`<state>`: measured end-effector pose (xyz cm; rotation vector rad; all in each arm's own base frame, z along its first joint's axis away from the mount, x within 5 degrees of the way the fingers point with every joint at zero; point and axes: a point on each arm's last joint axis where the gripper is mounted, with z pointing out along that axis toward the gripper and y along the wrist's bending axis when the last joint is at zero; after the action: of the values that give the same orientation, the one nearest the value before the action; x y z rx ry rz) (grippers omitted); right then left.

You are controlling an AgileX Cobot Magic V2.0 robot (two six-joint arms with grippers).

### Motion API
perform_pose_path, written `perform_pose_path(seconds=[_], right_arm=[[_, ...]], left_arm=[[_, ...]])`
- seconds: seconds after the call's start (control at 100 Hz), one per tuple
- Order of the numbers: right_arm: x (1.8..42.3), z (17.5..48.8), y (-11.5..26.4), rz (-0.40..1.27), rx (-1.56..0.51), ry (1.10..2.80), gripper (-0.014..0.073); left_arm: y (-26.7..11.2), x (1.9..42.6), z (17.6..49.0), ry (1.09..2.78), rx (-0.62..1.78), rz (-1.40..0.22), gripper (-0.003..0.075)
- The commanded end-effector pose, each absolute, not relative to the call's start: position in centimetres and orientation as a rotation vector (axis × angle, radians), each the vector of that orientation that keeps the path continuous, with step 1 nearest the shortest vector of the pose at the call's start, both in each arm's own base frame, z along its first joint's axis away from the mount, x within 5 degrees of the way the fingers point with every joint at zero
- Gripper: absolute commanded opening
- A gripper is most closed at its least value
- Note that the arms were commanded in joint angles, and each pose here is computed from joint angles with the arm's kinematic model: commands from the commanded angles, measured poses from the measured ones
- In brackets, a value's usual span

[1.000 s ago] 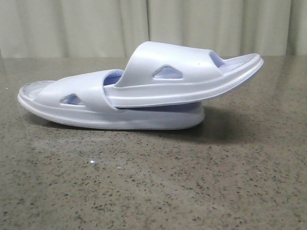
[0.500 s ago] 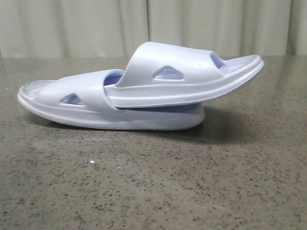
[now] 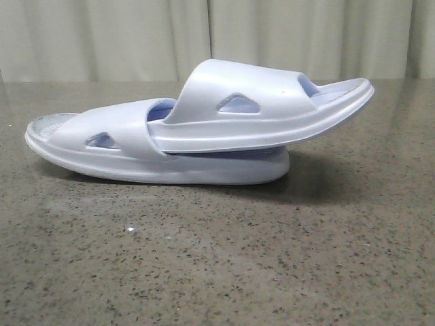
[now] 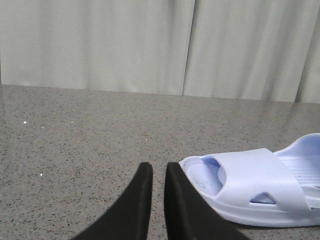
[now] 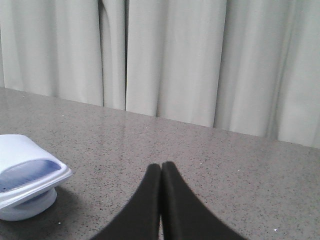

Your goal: Insert blue slippers together front up

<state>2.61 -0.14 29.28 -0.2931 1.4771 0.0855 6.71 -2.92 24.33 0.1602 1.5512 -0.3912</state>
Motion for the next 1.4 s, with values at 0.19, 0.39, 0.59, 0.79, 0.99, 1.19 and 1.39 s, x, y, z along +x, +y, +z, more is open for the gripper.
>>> perform_pose_path(seconds=[0.19, 0.39, 0.59, 0.79, 0.99, 1.19, 1.39], right_arm=[[2.4, 30.7, -0.1, 0.081, -0.297, 1.383, -0.0107], [2.4, 30.7, -0.1, 0.081, -0.297, 1.383, -0.0107], [2.4, 30.7, -0.1, 0.081, -0.297, 1.383, -0.0107], [2.4, 30.7, -0.1, 0.081, -0.297, 1.383, -0.0107], [2.4, 30.7, -0.1, 0.081, -0.297, 1.383, -0.0107], [2.4, 30.7, -0.1, 0.081, -0.297, 1.383, -0.0107], [2.4, 30.7, -0.1, 0.081, -0.297, 1.383, -0.0107]], left_arm=[[-3.0, 6.7, 25.2, 1.527, 0.15, -0.426, 0.0016], [-2.6, 6.9, 24.2, 1.562, 0.109, -0.389, 0.0016], [-2.5, 6.9, 23.8, 1.587, 0.201, -0.27, 0.0016], [-2.1, 6.3, 23.2, 1.629, 0.199, -0.224, 0.0016], [-1.6, 5.4, 23.1, 1.602, 0.167, -0.178, 0.0016], [-1.0, 5.0, 23.2, 1.576, 0.157, -0.105, 0.0016], [-0.8, 5.3, 22.7, 1.518, 0.136, -0.075, 0.0016]])
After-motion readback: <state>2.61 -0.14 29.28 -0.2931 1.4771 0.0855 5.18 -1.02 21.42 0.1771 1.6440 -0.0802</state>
